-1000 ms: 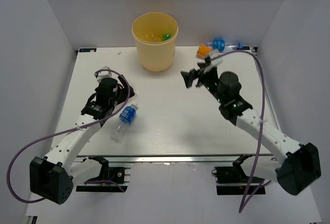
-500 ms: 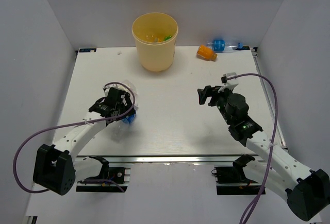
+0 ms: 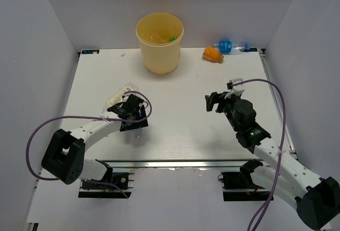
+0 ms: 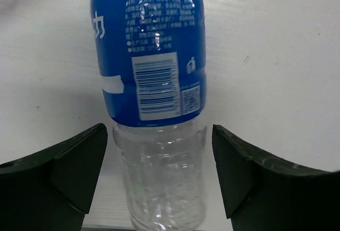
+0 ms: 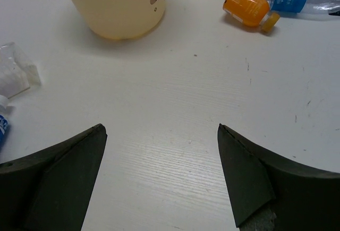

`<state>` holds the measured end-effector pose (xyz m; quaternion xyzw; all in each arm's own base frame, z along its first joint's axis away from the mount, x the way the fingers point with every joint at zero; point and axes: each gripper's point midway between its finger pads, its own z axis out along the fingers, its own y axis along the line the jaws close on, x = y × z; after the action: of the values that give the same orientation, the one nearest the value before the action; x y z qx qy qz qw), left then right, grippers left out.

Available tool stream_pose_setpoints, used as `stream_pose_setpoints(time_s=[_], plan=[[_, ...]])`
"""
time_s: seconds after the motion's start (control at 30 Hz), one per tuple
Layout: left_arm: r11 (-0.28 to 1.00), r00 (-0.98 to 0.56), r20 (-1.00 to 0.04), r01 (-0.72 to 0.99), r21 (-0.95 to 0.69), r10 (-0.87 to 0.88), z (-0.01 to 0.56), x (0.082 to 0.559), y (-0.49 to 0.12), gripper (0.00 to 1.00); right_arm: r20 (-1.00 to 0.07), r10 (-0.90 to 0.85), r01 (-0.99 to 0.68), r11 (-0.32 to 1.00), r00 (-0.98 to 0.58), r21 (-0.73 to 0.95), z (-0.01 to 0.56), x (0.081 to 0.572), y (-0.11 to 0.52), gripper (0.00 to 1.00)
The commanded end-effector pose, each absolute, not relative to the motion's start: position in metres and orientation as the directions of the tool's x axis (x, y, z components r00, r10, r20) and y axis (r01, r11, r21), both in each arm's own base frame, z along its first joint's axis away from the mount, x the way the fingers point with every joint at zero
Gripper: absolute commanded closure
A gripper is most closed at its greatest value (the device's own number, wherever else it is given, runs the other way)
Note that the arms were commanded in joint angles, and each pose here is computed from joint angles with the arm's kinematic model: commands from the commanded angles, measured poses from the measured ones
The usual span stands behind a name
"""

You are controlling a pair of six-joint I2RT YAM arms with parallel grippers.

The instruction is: Put the plastic bottles in the bin

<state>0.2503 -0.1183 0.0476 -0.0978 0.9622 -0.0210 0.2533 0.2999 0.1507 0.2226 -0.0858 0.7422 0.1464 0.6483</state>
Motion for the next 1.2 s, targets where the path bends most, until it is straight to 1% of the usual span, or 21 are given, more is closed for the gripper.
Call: stream_pose_setpoints(time_s=[0.0,0.03,0.07,0.13,0.17,0.3,0.4,0.53,0.6,0.63,0.67,0.73,0.8,0.83,0.87,0.93,0.97,1.03,1.1,1.13,1.17], plan=[[0.985,-0.837,-0.518,-0.15,-0.087,-0.173,0.054,0.261,-0.13,0.12,-0.994,0.077,-0.283,0.954,-0.078,0.096,0.236,0.304,0.141,0.11],[0.986,-0.837,-0.521,-0.145,-0.086,-0.169,0.056,0.263,-0.133,0.16,-0.994,0.078,-0.279,0.956,-0.076,0.096,0.237,0.304,0.14,0.11],[0.986,-0.831,-0.531,-0.137,-0.091,-0.164,0.059,0.266,-0.135,0.29,-0.994,0.077,-0.273,0.957,-0.077,0.095,0.236,0.304,0.138,0.11],[0.986,-0.811,-0.56,-0.127,-0.112,-0.168,0.072,0.276,-0.142,0.4,-0.994,0.078,-0.261,0.961,-0.075,0.095,0.236,0.304,0.135,0.11],[0.985,-0.802,-0.572,-0.123,-0.122,-0.171,0.077,0.28,-0.145,0.49,-0.994,0.079,-0.257,0.962,-0.073,0.096,0.236,0.304,0.134,0.11],[0.977,-0.758,-0.626,-0.073,-0.198,-0.183,0.114,0.302,-0.166,0.56,-0.994,0.083,-0.237,0.967,-0.066,0.097,0.238,0.303,0.129,0.11],[0.972,-0.705,-0.687,-0.013,-0.236,-0.177,0.149,0.321,-0.179,0.56,-0.994,0.089,-0.232,0.968,-0.056,0.1,0.24,0.302,0.126,0.11],[0.955,-0.52,-0.822,0.033,-0.294,-0.235,0.239,0.367,-0.193,0.56,-0.994,0.084,-0.216,0.972,-0.063,0.096,0.237,0.302,0.123,0.11],[0.95,-0.444,-0.855,0.031,-0.312,-0.267,0.262,0.384,-0.196,0.57,-0.994,0.082,-0.211,0.973,-0.079,0.097,0.233,0.301,0.122,0.1],[0.938,-0.369,-0.88,0.054,-0.341,-0.299,0.292,0.397,-0.201,0.63,-0.993,0.069,-0.207,0.974,-0.09,0.087,0.228,0.301,0.121,0.11],[0.949,-0.336,-0.898,0.033,-0.313,-0.284,0.297,0.409,-0.199,0.64,-0.994,0.065,-0.19,0.978,-0.091,0.082,0.227,0.302,0.117,0.11],[0.949,-0.206,-0.929,0.008,-0.315,-0.307,0.348,0.43,-0.194,0.62,-0.994,0.055,-0.166,0.984,-0.09,0.069,0.225,0.302,0.112,0.11],[0.952,-0.158,-0.939,-0.019,-0.306,-0.305,0.359,0.454,-0.197,0.58,-0.995,0.054,-0.148,0.987,-0.087,0.067,0.226,0.302,0.108,0.11],[0.946,-0.117,-0.939,-0.008,-0.324,-0.322,0.372,0.465,-0.199,0.51,-0.995,0.054,-0.144,0.987,-0.088,0.066,0.225,0.302,0.107,0.11],[0.933,-0.069,-0.931,0.005,-0.359,-0.358,0.397,0.477,-0.197,0.51,-0.994,0.054,-0.14,0.988,-0.091,0.066,0.224,0.303,0.106,0.11],[0.93,-0.087,-0.926,-0.012,-0.367,-0.366,0.382,0.509,-0.206,0.51,-0.995,0.043,-0.143,0.988,-0.091,0.055,0.224,0.303,0.106,0.11],[0.919,-0.03,-0.918,0.0,-0.395,-0.395,0.41,0.521,-0.202,0.51,-0.995,0.034,-0.141,0.989,-0.094,0.047,0.223,0.304,0.105,0.11],[0.919,-0.013,-0.919,-0.02,-0.393,-0.393,0.394,0.554,-0.208,0.51,-0.995,0.038,-0.146,0.988,-0.093,0.052,0.224,0.304,0.106,0.11],[0.909,0.065,-0.907,-0.001,-0.417,-0.416,0.415,0.576,-0.205,0.47,-0.995,0.049,-0.175,0.982,-0.092,0.064,0.224,0.304,0.111,0.11],[0.905,0.055,-0.904,-0.012,-0.425,-0.424,0.394,0.597,-0.21,0.46,-0.995,0.049,-0.187,0.98,-0.092,0.066,0.225,0.304,0.114,0.11],[0.899,0.064,-0.898,-0.015,-0.438,-0.436,0.396,0.607,-0.204,0.34,-0.994,0.042,-0.201,0.978,-0.098,0.061,0.223,0.304,0.116,0.11]])
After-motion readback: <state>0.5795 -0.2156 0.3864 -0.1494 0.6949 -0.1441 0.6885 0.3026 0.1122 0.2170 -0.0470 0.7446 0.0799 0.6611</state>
